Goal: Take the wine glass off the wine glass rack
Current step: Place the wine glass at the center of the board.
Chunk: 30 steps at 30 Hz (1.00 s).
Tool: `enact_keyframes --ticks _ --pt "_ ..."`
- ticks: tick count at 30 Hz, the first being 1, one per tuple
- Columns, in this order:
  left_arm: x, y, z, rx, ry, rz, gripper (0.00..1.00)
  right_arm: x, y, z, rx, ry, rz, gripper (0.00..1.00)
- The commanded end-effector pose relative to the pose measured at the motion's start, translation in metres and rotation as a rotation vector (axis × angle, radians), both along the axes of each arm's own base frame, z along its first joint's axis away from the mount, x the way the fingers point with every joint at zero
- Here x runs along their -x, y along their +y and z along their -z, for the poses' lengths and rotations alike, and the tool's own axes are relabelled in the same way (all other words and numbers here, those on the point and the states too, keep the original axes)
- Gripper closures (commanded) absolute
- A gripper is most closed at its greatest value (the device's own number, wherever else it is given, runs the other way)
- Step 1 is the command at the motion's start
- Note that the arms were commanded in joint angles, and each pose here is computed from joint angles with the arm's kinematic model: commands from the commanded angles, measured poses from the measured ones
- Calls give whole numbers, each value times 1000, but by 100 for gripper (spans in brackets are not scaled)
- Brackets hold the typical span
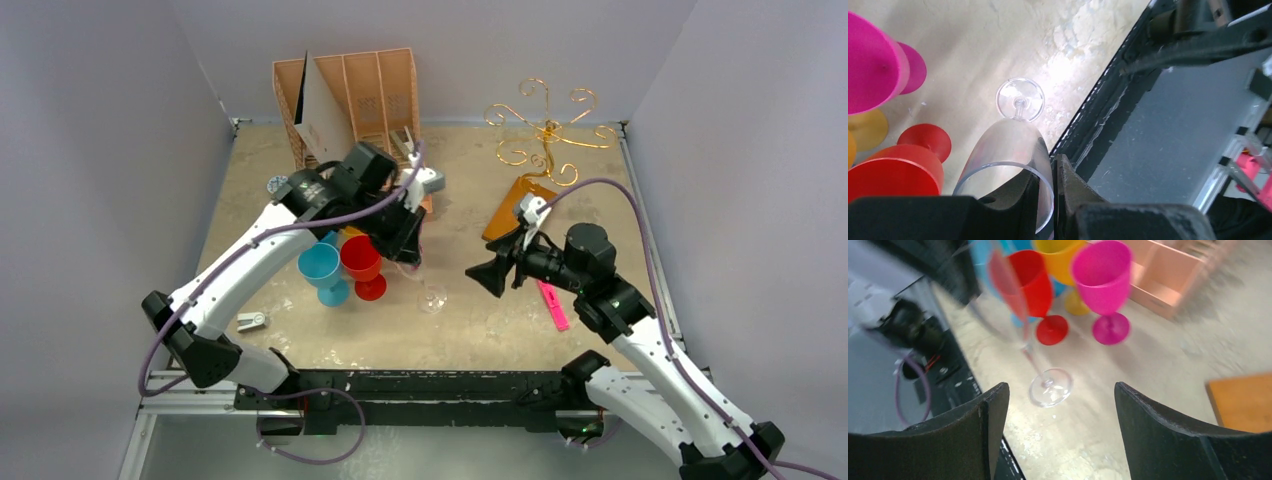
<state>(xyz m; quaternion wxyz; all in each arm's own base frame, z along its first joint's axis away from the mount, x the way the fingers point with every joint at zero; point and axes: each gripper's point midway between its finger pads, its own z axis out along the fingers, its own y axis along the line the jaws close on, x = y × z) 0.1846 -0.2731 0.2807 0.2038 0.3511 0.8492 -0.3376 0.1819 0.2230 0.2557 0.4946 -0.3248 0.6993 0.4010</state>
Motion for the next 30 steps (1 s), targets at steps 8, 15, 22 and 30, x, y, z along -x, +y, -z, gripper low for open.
enact_keyframes --ticks 8,15,22,30 --pt "-14 -26 46 -271 -106 -109 100 -45 -43 -6 -3 338 531 28" --pt "-29 -30 59 -321 -135 -179 100 -39 -81 0 3 479 791 51" --pt "-39 -31 71 -316 -168 -222 100 -28 -97 -26 -31 379 799 44" --pt "-42 -27 88 -359 -166 -233 100 -22 -107 -35 88 349 791 33"
